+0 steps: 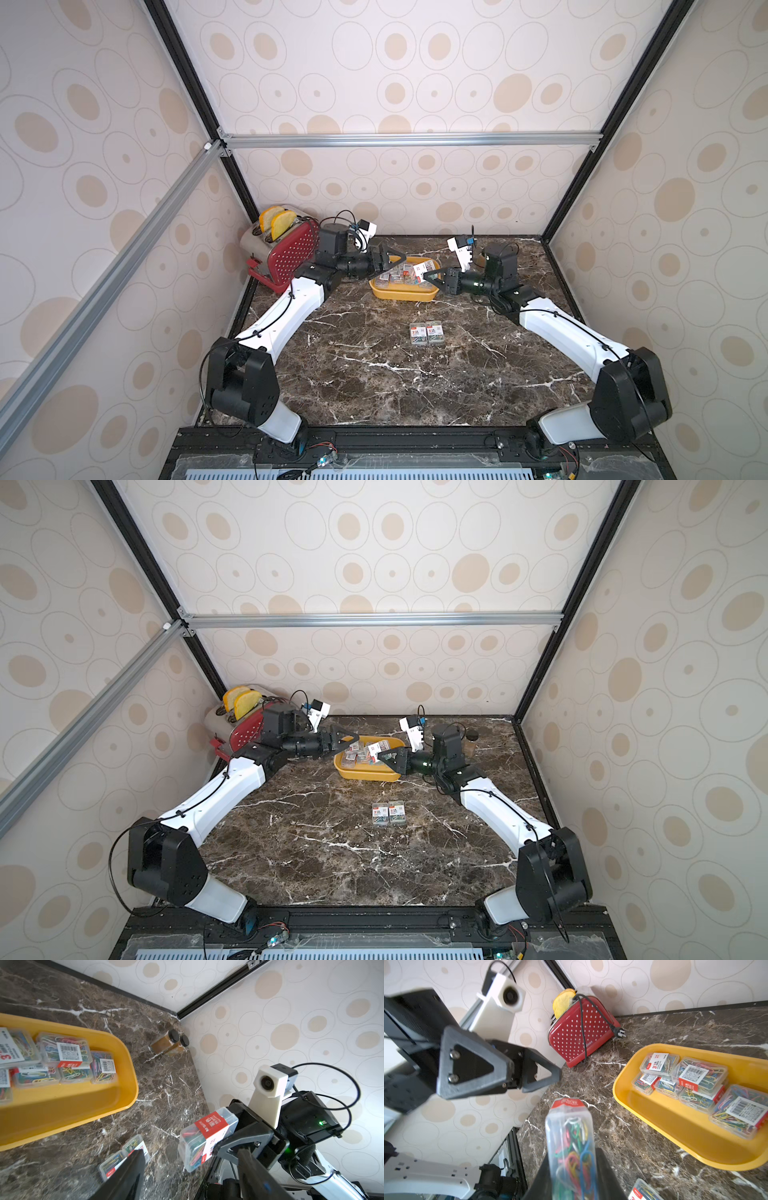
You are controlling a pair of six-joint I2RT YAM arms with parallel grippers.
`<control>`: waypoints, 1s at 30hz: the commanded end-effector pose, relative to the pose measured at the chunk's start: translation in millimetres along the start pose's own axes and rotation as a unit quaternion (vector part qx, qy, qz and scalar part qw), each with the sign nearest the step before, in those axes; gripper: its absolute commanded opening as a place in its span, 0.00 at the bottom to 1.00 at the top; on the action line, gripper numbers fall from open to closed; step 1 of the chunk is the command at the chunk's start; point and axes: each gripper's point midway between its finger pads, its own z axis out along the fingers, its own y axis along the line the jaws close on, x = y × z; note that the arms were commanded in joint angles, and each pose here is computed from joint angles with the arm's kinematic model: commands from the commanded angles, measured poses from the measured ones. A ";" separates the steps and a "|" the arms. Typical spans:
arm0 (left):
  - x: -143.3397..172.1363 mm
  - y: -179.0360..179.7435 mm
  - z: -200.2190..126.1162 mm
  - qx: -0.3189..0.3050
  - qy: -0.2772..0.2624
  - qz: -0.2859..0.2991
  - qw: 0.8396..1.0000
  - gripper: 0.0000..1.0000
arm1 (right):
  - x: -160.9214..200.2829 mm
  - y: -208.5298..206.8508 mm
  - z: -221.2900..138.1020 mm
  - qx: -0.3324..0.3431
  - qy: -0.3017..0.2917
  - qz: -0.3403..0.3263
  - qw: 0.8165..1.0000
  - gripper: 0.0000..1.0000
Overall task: Take the paper clips out of the storage box
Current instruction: Pick up the boxed paper clips from the storage box.
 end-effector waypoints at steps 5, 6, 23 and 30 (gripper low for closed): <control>-18.3 -31.6 -6.3 0.071 -0.061 0.032 0.995 0.79 | -23.7 27.1 -8.4 -0.061 -0.037 0.043 0.996 0.08; -19.6 -34.6 -7.2 0.078 -0.066 0.034 0.994 0.79 | -24.3 29.0 -8.0 -0.067 -0.037 0.046 0.996 0.08; -16.2 -67.8 -1.3 0.150 -0.085 0.048 0.984 0.59 | -33.6 42.9 -3.2 -0.126 -0.041 0.078 0.988 0.08; -13.3 -72.5 2.6 0.163 -0.077 0.045 0.983 0.46 | -39.7 45.8 -1.9 -0.138 -0.047 0.082 0.986 0.08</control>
